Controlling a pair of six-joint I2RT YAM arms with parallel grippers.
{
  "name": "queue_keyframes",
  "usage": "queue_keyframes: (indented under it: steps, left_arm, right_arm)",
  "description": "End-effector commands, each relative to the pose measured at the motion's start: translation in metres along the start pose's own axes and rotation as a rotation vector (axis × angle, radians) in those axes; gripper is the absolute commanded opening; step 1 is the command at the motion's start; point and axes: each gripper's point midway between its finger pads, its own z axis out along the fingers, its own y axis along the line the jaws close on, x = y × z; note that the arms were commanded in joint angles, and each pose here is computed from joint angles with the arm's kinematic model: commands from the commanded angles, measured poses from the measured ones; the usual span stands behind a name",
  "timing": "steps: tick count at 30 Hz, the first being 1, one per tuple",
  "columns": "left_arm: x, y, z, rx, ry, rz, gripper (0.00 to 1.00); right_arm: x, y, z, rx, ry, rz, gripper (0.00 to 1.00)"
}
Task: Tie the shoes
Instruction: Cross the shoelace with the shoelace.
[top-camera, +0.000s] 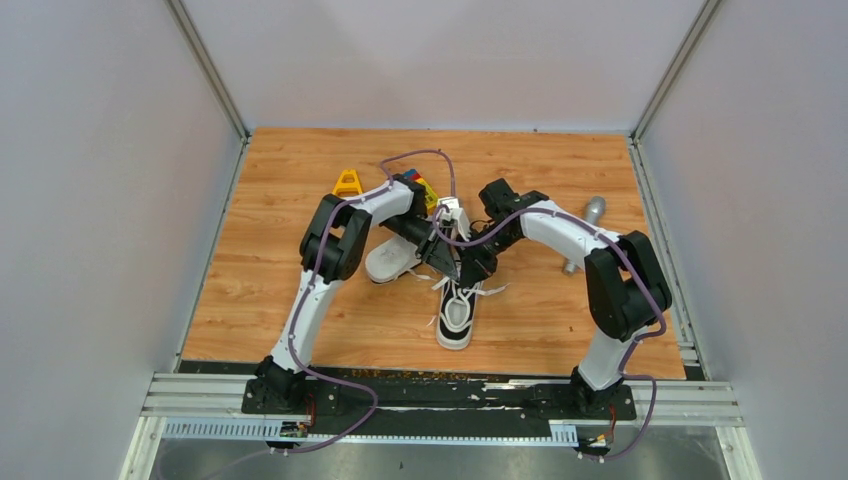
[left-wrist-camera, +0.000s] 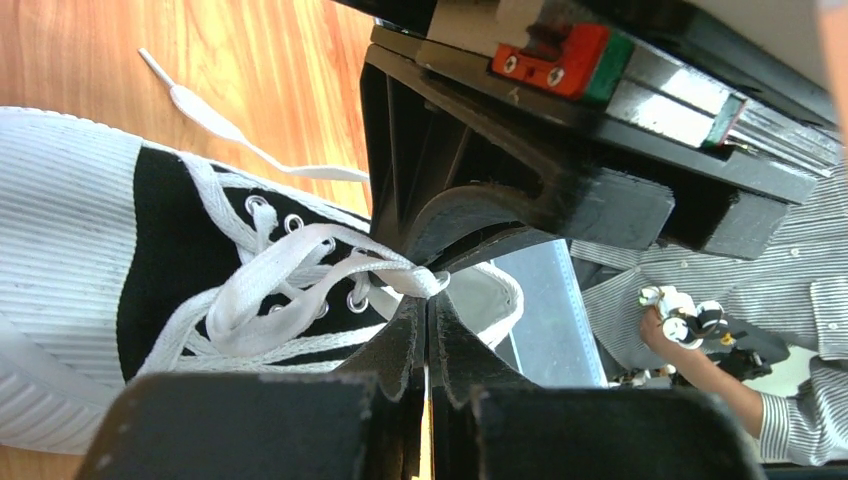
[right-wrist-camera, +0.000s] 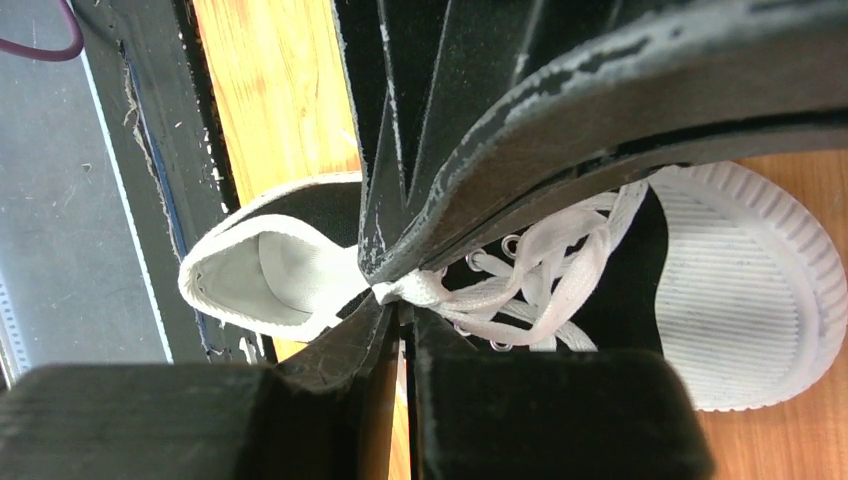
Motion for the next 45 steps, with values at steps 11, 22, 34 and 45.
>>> queue_keyframes:
  steps: [11, 22, 34, 45]
  left_arm:
    - [-0.009, -0.021, 0.005, -0.051, 0.095, -0.240, 0.00]
    - [-0.039, 0.006, -0.005, -0.314, -0.052, -0.191, 0.08]
    - [-0.038, -0.002, -0.001, -0.237, -0.128, -0.240, 0.16]
    - [-0.033, -0.003, -0.001, -0.235, -0.134, -0.258, 0.29]
  right_arm:
    - [0.000, 0.006, -0.003, 0.003, -0.041, 0.051, 0.08]
    - [-0.004, 0.004, -0.004, 0.026, -0.070, 0.061, 0.10]
    - [0.000, 0.011, 0.002, 0.018, -0.077, 0.050, 0.10]
    - [0.008, 0.014, 0.007, 0.012, -0.061, 0.055, 0.11]
